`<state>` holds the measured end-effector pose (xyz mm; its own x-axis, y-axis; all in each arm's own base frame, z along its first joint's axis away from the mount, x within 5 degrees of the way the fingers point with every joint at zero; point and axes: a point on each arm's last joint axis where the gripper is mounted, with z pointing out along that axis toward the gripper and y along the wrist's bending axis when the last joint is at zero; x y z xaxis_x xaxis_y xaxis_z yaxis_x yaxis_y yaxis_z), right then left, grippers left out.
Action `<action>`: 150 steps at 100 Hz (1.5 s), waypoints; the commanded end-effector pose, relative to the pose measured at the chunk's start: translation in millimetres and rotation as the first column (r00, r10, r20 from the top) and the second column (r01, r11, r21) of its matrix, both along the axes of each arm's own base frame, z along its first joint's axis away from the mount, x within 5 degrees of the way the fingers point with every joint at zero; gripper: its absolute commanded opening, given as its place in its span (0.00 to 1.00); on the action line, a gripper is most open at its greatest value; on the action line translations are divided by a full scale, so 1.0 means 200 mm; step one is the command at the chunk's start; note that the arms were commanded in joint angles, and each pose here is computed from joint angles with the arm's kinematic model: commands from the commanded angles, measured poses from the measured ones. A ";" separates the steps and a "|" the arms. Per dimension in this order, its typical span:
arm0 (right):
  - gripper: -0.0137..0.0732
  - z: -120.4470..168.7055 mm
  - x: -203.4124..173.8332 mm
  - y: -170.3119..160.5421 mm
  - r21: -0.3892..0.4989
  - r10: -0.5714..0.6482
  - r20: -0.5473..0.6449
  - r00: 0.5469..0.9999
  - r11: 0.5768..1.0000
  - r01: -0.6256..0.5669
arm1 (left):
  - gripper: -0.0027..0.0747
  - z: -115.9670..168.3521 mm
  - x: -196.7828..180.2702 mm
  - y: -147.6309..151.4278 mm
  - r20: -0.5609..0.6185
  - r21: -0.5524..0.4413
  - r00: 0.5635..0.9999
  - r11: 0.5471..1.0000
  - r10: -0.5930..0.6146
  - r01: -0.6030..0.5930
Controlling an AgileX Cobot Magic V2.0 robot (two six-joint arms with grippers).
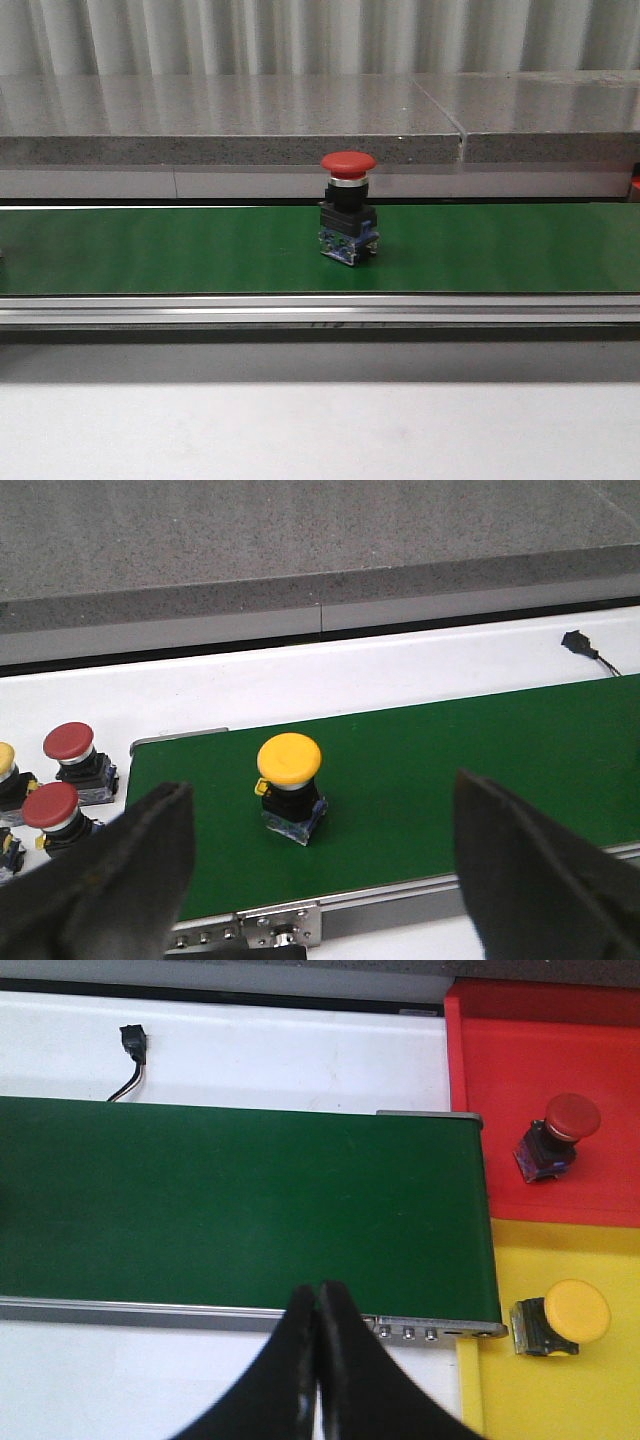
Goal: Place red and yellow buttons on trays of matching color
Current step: 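Set the yellow button on the belt with the left gripper, then lower the right gripper onto the red button at the belt end and grasp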
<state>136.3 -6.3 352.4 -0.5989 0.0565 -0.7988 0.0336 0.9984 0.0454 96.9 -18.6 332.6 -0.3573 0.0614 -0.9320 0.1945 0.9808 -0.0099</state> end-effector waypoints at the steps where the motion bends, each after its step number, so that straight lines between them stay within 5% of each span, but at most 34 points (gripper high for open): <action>1: 0.08 0.07 0.01 0.00 -0.011 -0.002 0.096 0.995 1.000 0.003 | 0.48 0.04 -0.06 0.01 0.136 -0.034 0.991 0.999 0.002 0.002; 21: 0.08 0.07 0.01 0.00 -0.011 -0.002 0.097 0.995 1.000 0.003 | 0.01 -0.02 -0.15 0.02 0.179 -0.039 0.984 0.999 0.003 0.004; 62: 0.13 0.06 0.00 0.00 -0.008 0.001 0.069 0.998 1.000 -0.001 | 0.01 -0.03 -0.15 0.02 0.171 -0.038 0.985 0.999 0.003 0.004; 69: 0.27 0.05 0.00 0.00 0.001 0.005 0.046 0.999 1.000 -0.005 | 0.01 -0.03 -0.15 0.02 0.171 -0.038 0.985 0.999 0.003 0.004; 90: 0.93 0.03 -0.02 0.02 0.036 0.018 -0.011 1.000 0.999 -0.018 | 0.01 -0.03 -0.15 0.02 0.171 -0.038 0.985 0.999 0.003 0.004; 125: 0.89 -0.03 0.12 0.10 0.167 0.179 -0.082 0.980 0.972 -0.163 | 0.01 -0.03 -0.15 0.02 0.171 -0.038 0.985 0.999 0.003 0.004; 150: 0.89 -0.15 0.35 0.19 0.164 0.295 -0.169 0.940 0.949 -0.268 | 0.01 -0.03 -0.15 0.02 0.171 -0.038 0.985 0.999 0.003 0.004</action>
<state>191.1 24.6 311.8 -0.7912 -0.0237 -0.6111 -0.1854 0.9615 0.2028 65.9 -14.6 312.2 -0.2841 0.0510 -0.9574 0.1948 0.9808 -0.0055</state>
